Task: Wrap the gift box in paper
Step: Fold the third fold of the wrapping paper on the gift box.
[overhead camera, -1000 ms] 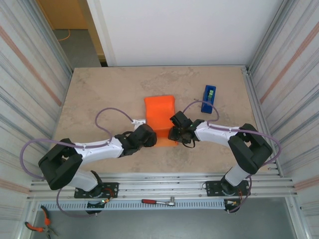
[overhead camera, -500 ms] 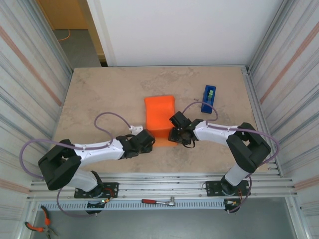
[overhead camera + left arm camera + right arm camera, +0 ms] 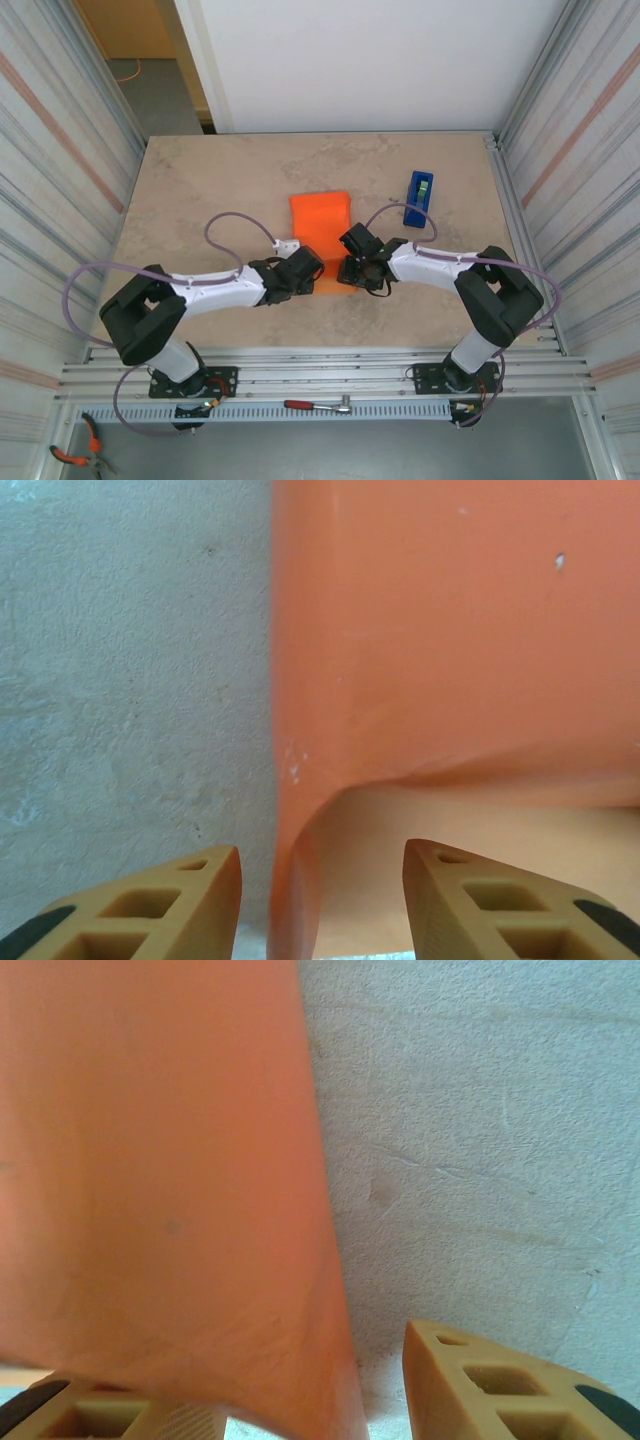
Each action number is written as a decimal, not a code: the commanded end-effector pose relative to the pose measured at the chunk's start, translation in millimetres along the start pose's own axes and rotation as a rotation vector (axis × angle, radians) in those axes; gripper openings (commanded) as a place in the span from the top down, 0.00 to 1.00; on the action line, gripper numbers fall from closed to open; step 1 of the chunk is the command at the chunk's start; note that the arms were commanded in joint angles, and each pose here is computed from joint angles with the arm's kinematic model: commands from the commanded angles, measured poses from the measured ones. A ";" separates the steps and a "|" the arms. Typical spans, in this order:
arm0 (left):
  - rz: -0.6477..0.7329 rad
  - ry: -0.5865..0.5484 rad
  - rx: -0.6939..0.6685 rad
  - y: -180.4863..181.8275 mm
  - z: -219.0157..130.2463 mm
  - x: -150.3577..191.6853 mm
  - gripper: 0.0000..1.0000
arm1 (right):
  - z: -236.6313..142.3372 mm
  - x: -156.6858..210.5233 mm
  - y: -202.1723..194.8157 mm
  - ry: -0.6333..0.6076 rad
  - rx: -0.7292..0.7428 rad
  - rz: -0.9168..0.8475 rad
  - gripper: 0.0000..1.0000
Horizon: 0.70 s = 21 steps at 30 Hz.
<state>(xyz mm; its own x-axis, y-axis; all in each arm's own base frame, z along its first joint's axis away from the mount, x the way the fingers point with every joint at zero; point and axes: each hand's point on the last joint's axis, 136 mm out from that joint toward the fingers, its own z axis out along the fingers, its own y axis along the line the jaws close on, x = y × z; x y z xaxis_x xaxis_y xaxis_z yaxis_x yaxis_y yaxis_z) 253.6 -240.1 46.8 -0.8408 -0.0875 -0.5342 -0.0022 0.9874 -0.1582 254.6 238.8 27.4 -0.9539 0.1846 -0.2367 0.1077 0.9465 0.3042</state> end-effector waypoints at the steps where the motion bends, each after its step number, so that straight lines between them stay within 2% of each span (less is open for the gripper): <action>1: -0.006 -0.026 -0.044 7.3 2.5 -8.0 0.56 | -3.9 -0.3 3.1 0.007 0.002 -0.022 0.53; 3: -0.015 -0.025 -0.052 10.9 4.1 -5.8 0.58 | -4.3 0.2 2.6 0.008 0.001 -0.022 0.53; 10: -0.015 -0.018 -0.048 10.5 10.2 -5.0 0.86 | -3.0 -0.1 3.5 0.011 -0.002 -0.022 0.53; 12: -0.009 -0.013 -0.048 9.7 12.1 -4.0 0.91 | -2.7 0.4 3.0 0.012 -0.001 -0.021 0.54; 15: -0.009 -0.005 -0.056 10.9 14.6 -0.8 0.87 | -3.3 0.3 3.1 0.011 0.000 -0.022 0.54; 17: -0.018 0.001 -0.071 14.1 15.4 1.0 0.74 | -4.3 0.0 2.8 0.010 -0.002 -0.021 0.54; 18: -0.020 0.005 -0.085 17.0 15.7 2.5 0.74 | -4.9 0.0 3.6 0.010 -0.004 -0.021 0.54; 21: -0.018 0.010 -0.095 19.8 16.8 4.7 0.86 | -6.0 -0.3 4.7 0.011 -0.009 -0.020 0.54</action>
<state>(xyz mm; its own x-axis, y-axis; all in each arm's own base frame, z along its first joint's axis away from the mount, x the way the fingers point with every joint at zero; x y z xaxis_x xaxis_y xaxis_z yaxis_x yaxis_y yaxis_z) 257.4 -234.0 31.1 -0.8504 -0.1011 -0.5164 -0.0379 0.9906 -0.1315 254.2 238.9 27.3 -0.9546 0.1836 -0.2345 0.1072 0.9464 0.3046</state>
